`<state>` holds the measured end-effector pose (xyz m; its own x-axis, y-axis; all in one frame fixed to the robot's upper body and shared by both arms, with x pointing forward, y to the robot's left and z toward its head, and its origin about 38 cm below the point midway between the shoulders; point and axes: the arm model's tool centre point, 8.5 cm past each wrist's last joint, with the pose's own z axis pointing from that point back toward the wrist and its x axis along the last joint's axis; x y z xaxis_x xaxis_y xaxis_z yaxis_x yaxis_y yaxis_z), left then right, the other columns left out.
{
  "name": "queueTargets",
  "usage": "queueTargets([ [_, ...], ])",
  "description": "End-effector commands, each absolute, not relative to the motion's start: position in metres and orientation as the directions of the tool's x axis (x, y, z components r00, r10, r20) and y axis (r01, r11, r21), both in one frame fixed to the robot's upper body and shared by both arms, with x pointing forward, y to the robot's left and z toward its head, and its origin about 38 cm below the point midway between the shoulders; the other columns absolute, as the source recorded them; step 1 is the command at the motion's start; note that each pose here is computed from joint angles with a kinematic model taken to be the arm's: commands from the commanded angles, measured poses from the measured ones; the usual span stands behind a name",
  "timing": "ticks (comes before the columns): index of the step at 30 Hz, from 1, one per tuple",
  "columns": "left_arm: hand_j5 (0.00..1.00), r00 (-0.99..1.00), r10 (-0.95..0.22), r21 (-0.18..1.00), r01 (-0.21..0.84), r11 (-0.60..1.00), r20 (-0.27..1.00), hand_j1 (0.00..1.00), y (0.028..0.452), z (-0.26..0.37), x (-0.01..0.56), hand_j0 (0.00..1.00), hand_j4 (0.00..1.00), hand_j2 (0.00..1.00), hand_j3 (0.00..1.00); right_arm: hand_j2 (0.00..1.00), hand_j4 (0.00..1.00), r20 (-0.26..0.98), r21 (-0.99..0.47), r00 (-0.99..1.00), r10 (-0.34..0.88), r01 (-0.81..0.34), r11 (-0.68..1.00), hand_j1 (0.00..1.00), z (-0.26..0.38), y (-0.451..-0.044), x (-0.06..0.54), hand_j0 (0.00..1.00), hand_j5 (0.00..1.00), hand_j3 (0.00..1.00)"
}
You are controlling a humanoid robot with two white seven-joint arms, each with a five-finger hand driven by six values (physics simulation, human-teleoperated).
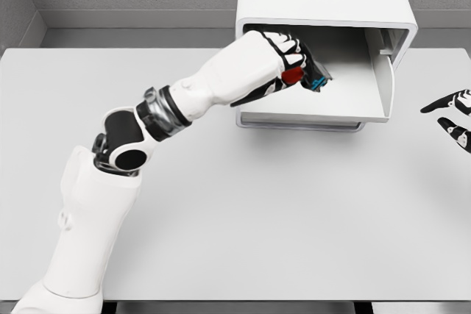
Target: Slide open multi-storey tabletop storage cabinets and put open load switch and slide close multi-storey tabletop storage cabinets
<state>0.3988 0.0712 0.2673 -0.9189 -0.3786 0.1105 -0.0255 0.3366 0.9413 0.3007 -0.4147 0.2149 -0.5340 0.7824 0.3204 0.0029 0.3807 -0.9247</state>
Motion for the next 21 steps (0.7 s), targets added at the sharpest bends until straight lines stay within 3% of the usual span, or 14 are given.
queueTargets([
  [1,0.34,-0.91,-0.396,0.949,-0.012,0.316,0.12,0.34,0.071,0.259,0.404,0.34,0.34,0.34,0.34,0.55,0.55,0.328,-0.921,-0.534,0.78,0.005,0.39,0.55,0.215,-0.415,0.301,0.55,0.55,0.55],
  [8,0.34,-0.935,-0.34,0.958,0.0,0.287,0.102,0.34,0.049,0.257,0.395,0.34,0.34,0.34,0.34,0.55,0.55,0.328,-0.921,-0.534,0.78,0.005,0.39,0.55,0.215,-0.415,0.301,0.55,0.55,0.55],
  [21,0.34,-0.923,-0.383,0.981,-0.11,0.163,-0.04,0.34,0.039,0.266,0.401,0.34,0.34,0.34,0.34,0.55,0.55,0.335,-0.918,-0.531,0.779,0.001,0.396,0.55,0.212,-0.414,0.3,0.55,0.55,0.55],
])
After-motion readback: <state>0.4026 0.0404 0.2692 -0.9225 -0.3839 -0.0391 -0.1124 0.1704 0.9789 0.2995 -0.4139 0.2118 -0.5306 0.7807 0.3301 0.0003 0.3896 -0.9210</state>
